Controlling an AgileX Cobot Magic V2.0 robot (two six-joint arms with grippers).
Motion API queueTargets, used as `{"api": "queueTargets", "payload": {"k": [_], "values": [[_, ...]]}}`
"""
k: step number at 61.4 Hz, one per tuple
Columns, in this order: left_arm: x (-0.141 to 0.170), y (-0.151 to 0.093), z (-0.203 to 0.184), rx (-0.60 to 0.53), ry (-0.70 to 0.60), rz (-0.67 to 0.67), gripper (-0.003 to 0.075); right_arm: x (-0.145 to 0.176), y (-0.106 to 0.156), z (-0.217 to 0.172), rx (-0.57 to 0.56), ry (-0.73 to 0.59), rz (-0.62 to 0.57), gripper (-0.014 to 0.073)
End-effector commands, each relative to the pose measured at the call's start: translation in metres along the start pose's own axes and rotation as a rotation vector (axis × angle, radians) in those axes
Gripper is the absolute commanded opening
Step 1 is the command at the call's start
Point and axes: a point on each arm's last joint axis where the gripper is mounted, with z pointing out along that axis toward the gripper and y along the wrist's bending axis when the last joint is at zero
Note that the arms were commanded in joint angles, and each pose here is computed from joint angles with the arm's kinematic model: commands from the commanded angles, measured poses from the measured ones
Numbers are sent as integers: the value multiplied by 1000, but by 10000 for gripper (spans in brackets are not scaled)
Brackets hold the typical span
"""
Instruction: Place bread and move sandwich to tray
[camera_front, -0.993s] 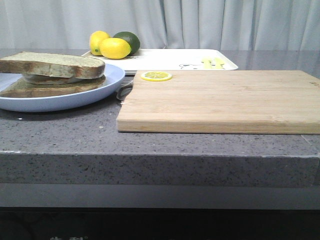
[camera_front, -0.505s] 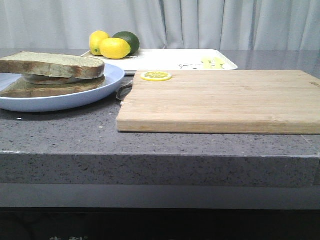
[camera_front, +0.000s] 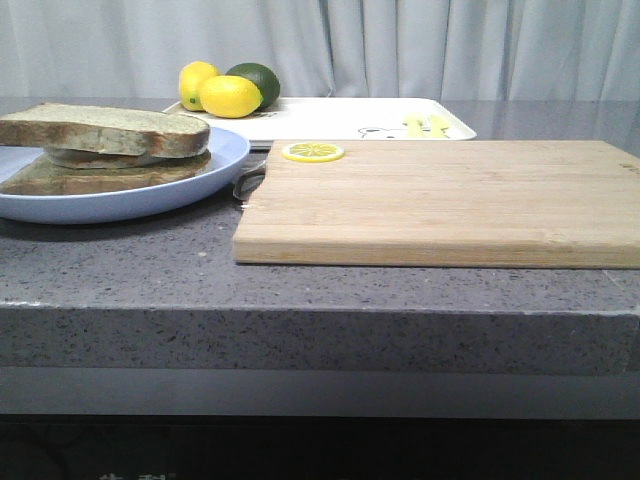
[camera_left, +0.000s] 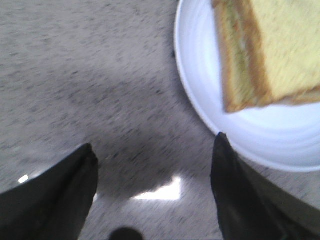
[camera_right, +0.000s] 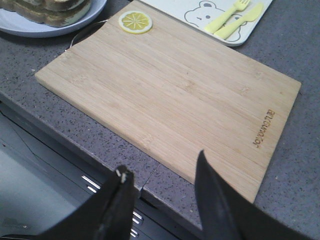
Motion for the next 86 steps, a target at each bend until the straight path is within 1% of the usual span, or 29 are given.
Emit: {"api": "queueTargets", "payload": {"k": [1,7,23,35,41,44,49,61,70,86], "values": [[-22,3,0,111,-81,-54,474,-12,-3,-5,26,-89,-1,318],[-33,10,14,185,-79,-103,474,-12,-3,-5,27,-92,-1,318],[-50,14,58,349,-49,-190,474,-12,-3,-5,27,-92,-1,318],[-51,24,88,356,1,-245,474,-12,-3,-5,27,-92,-1,318],[-50,26,97,364,19,-258,472,-12,-3,-5,27,-92,-1,318],[-50,27,101,365,27,-262,460,-12,-3,-5,27,-92,-1,318],[-49,28,105,369,33,-261,417,-12,-3,-5,27,-92,-1,318],[-49,29,108,372,44,-264,241,-12,-3,-5,27,-91,-1,318],[-47,27,107,387,64,-261,139,-12,-3,-5,26,-89,-1,318],[-48,24,105,430,67,-273,-2,-11,-3,-5,25,-84,-1,318]]}}
